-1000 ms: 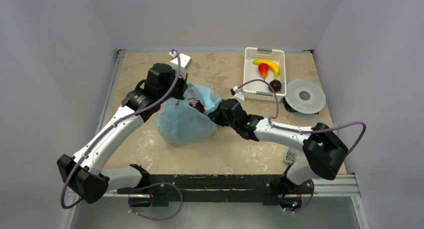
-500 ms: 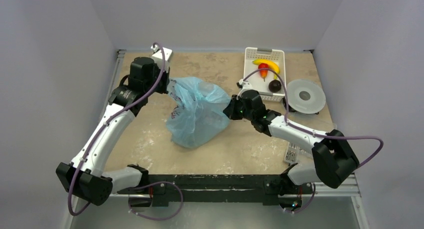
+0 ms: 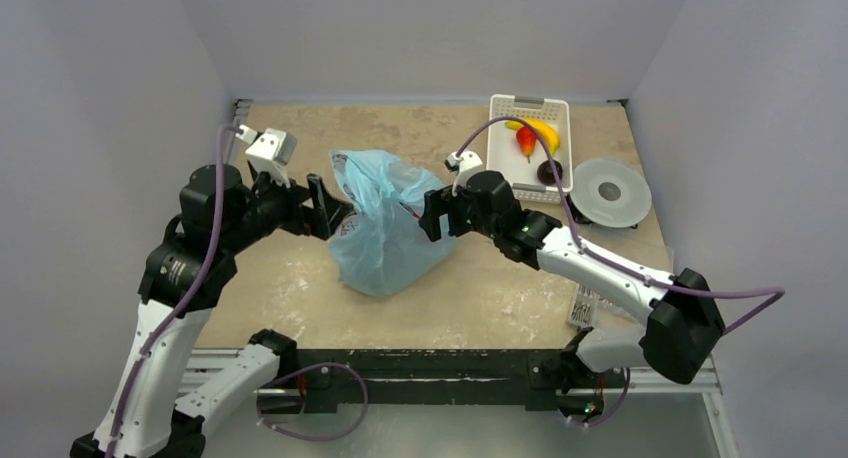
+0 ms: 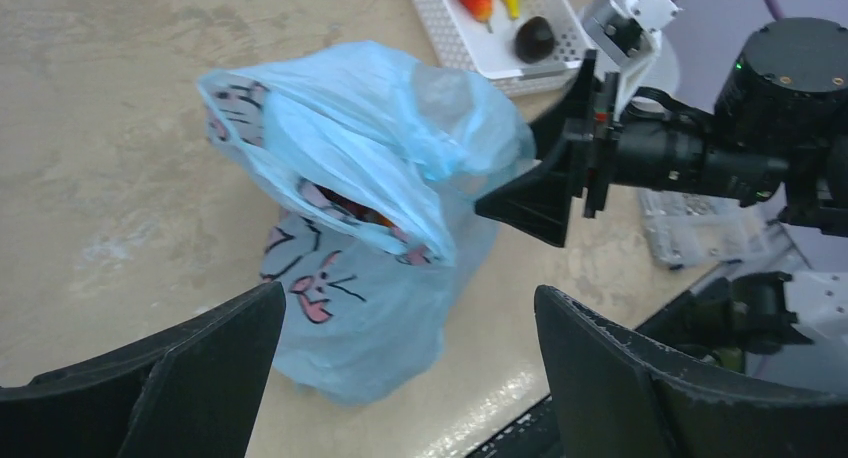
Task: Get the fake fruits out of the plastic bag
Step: Adjust the plastic bag at the center of the board.
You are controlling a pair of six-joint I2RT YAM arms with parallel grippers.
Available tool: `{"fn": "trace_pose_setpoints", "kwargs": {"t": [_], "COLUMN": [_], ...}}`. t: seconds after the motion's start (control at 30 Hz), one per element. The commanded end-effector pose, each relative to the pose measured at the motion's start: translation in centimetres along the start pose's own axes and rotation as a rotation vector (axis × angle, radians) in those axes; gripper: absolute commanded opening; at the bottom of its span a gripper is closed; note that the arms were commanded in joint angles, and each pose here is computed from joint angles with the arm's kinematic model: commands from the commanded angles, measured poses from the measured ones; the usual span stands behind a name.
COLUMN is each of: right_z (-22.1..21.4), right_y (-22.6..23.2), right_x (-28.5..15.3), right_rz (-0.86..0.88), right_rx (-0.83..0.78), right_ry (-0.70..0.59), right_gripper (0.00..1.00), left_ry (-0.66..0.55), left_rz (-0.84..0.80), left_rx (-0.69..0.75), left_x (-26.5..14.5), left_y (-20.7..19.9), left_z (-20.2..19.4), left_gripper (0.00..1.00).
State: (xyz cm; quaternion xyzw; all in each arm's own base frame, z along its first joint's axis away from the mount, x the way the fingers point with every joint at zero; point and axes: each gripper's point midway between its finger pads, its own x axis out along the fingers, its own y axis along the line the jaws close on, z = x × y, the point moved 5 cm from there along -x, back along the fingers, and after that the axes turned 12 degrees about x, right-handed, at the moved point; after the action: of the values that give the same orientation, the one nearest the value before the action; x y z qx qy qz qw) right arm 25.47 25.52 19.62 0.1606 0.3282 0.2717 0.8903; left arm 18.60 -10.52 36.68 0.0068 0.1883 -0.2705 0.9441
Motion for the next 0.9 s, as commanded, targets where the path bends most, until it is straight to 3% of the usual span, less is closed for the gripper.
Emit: {"fn": "trace_pose_setpoints", "kwargs": {"t": [0.0,0.13,0.27,0.43,0.5,0.53,0.6,0.67,0.7,0.73,0.8,0.87], "right_z": [4.0,6.6,8.4,9.7,10.1,10.4,11.3,12.6,13.4,14.1,15.5,16.1], "right_y": [2.1,3.1,3.6,3.9,4.3,4.6,4.6,3.8,3.0,1.9,-0.8,-2.7], "right_x": [-2.3,-2.5,-1.6,-0.3,0.5,1.0,2.0,2.7,3.2,3.8,5.5,7.1], "right_rz": [-0.104,-0.157,-0.196,-0.239,-0.227,-0.21,-0.22,-0.25,-0.259,-0.265,-0.242,-0.253], "right_rx": [-0.201,-0.23,-0.235,-0.217,-0.205,-0.181,-0.122,-0.042,0.004,0.05,0.144,0.164], "right_ry": [-0.163,-0.245,-0.295,-0.335,-0.358,-0.365,-0.389,-0.418,-0.427,-0.428,-0.402,-0.359], "right_gripper": [0.9,0.99,0.99,0.99,0.97,0.92,0.76,0.46,0.25,0.13,0.0,0.0], "left_ry": [0.093,0.198,0.26,0.236,0.213,0.212,0.226,0.253,0.258,0.261,0.23,0.195], "left_rz": [-0.17,-0.078,0.05,0.122,0.086,0.071,0.042,0.025,0.017,-0.022,-0.09,-0.112], "left_rx": [-0.11,-0.015,0.036,0.067,0.063,0.053,0.035,0.013,-0.004,-0.023,-0.063,-0.099], "left_x": [2.0,4.7,6.5,6.5,6.4,6.3,5.8,4.8,4.1,3.4,2.0,0.7], "left_y": [-2.8,-3.2,-1.9,-0.8,-1.3,-1.5,-1.8,-2.0,-2.1,-2.5,-3.4,-3.7], "left_z": [-2.5,-3.7,-4.5,-4.5,-4.7,-4.9,-6.0,-7.8,-8.8,-9.8,-11.1,-11.7], "left_gripper": [0.93,0.83,0.69,0.38,0.13,0.02,0.0,0.0,0.0,0.0,0.0,0.0]}}
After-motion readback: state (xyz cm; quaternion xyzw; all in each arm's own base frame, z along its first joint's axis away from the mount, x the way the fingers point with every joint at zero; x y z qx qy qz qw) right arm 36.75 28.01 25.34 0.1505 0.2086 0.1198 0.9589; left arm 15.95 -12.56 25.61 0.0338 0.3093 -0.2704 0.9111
